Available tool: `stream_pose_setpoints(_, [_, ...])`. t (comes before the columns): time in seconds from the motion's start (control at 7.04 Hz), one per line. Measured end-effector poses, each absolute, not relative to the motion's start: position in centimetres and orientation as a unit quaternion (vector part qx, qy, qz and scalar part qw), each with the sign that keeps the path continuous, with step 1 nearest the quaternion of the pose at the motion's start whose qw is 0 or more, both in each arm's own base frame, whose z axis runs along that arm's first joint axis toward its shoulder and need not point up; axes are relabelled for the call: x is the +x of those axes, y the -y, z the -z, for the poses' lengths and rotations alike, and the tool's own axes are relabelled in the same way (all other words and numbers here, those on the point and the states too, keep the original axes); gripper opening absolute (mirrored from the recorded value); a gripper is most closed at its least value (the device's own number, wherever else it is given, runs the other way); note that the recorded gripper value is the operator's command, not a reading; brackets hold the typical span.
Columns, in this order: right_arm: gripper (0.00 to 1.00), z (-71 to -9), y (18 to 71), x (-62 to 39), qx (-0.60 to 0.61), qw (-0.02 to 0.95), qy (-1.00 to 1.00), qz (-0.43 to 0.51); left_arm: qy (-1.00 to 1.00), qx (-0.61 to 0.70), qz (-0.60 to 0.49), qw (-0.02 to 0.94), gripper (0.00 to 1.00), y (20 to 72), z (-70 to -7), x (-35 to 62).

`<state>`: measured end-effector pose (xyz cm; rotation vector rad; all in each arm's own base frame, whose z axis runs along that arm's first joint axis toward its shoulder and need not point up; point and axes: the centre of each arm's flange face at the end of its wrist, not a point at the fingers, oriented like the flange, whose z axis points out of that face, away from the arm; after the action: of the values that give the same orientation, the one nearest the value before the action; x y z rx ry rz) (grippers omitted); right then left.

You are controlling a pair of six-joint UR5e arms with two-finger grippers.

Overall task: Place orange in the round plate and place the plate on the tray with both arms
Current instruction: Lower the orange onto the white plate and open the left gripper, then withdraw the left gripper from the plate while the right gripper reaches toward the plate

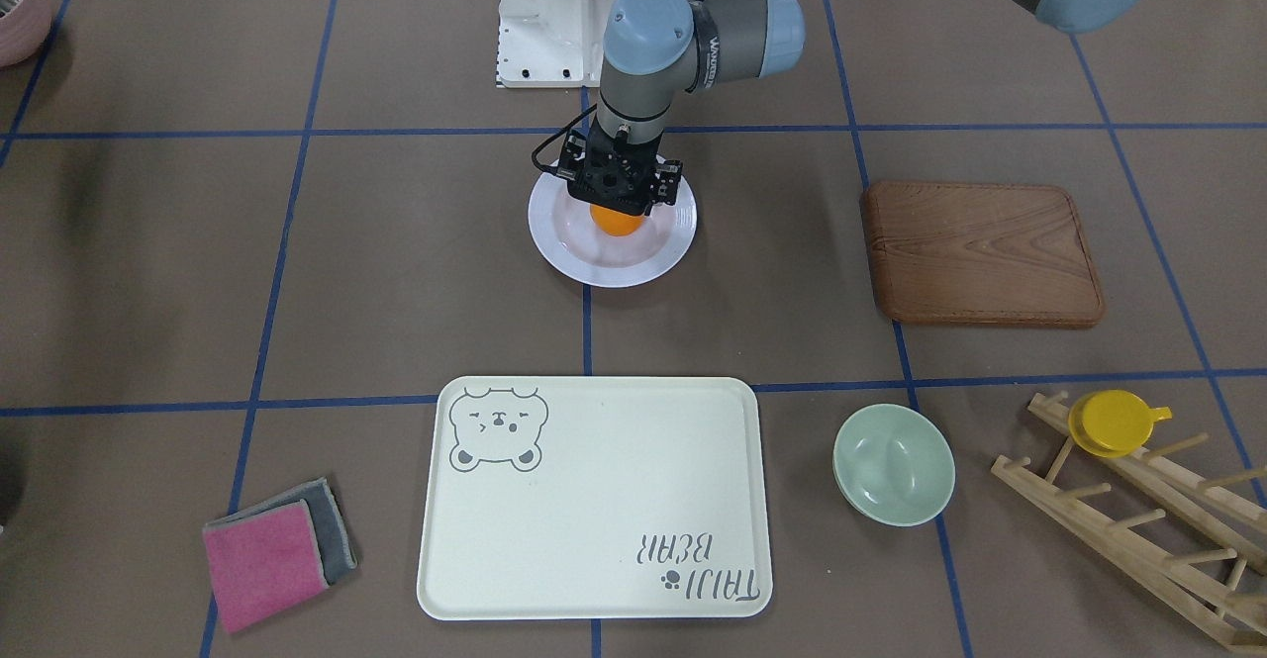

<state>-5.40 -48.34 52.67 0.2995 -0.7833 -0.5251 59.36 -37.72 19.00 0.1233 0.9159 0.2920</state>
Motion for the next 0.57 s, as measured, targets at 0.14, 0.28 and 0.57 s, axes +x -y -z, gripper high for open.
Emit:
stream_pose_setpoints(0.14, [1.00,-52.3,48.8,-6.1,0.145,0.878,0.377,0.258,-0.450,0.067,-0.138,0.880,0.99,37.7,-19.1,57.3])
stream_pose_setpoints(0.28, [1.00,-51.5,49.4,-7.3,0.147,0.874,0.380,0.265,-0.456,0.080,-0.140,0.875,0.99,37.7,-19.9,54.1])
stream_pose_setpoints(0.57, [1.00,-46.4,48.7,-11.8,0.138,0.874,0.403,0.233,-0.447,0.107,-0.167,0.872,0.99,40.3,-23.9,46.8])
